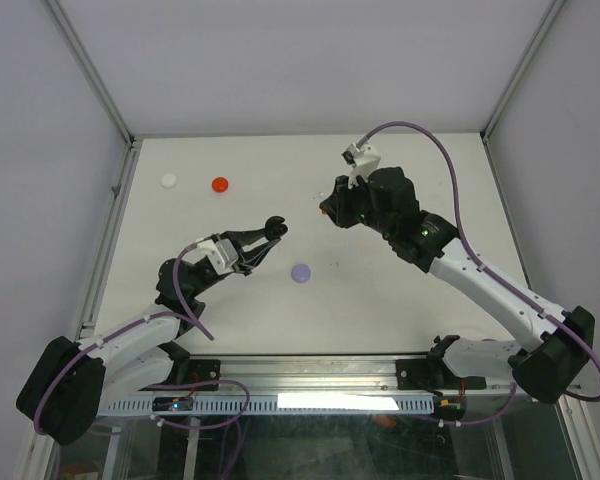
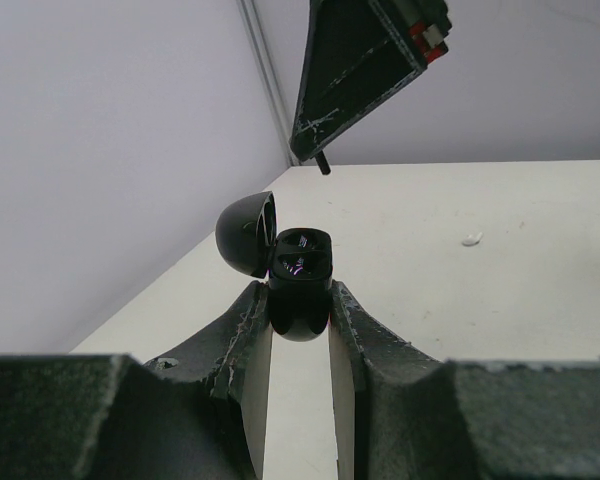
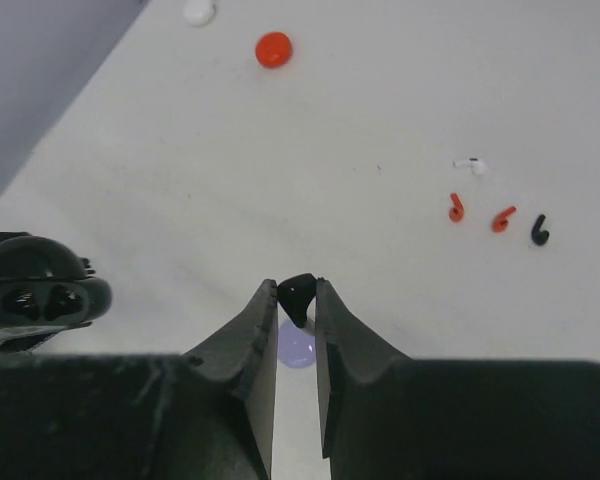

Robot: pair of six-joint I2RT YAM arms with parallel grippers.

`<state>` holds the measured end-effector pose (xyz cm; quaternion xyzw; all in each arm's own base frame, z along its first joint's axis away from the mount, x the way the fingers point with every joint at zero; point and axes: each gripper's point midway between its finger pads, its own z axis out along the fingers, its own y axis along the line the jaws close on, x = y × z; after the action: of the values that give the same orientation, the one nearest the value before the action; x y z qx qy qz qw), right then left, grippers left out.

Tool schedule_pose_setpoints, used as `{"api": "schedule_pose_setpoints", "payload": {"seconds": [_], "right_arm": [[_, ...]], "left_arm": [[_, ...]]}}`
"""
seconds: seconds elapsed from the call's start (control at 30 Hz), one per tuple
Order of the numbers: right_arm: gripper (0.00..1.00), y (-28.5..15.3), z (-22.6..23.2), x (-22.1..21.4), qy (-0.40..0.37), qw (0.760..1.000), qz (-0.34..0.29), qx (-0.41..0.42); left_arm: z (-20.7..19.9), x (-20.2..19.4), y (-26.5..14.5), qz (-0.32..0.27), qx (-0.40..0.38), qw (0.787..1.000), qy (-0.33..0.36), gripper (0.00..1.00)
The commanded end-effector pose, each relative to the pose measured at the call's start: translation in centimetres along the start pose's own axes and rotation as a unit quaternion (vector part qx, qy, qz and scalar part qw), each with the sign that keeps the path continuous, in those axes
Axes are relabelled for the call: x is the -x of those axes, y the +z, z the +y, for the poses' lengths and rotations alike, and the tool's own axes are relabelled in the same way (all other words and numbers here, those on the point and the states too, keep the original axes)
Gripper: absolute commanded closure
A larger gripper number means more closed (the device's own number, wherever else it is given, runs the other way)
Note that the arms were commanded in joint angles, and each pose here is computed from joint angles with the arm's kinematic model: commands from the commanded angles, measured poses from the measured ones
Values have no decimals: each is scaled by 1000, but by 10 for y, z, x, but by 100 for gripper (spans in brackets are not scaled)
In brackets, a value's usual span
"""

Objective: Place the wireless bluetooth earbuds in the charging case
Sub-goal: Pick up the earbud from the center of the board, then place the earbud in the charging case.

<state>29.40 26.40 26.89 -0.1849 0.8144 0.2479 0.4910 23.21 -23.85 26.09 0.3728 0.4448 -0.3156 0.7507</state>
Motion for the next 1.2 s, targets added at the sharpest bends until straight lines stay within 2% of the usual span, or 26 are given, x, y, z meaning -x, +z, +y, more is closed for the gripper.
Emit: {"api": "schedule_pose_setpoints", "payload": {"seconds": [0.0,0.23,0.47,0.8,1.17], "right_arm": [[85,-15,32,52,24,990,-122,60],[85,-39,82,68,21,969,-190,154],[86,-51,110,70,26,951,-220,216],[86,-46,136,60,20,941,-217,261],[87,-23,142,41,10,950,-194,246]], "left_arm": [[11,19,0,-36,25,999,30,100],[12,27,-2,-51,31,998,30,100],[12,30,-3,-55,33,997,33,100],[10,30,-3,-57,29,998,26,100],[9,32,-3,-60,26,998,23,100]]}}
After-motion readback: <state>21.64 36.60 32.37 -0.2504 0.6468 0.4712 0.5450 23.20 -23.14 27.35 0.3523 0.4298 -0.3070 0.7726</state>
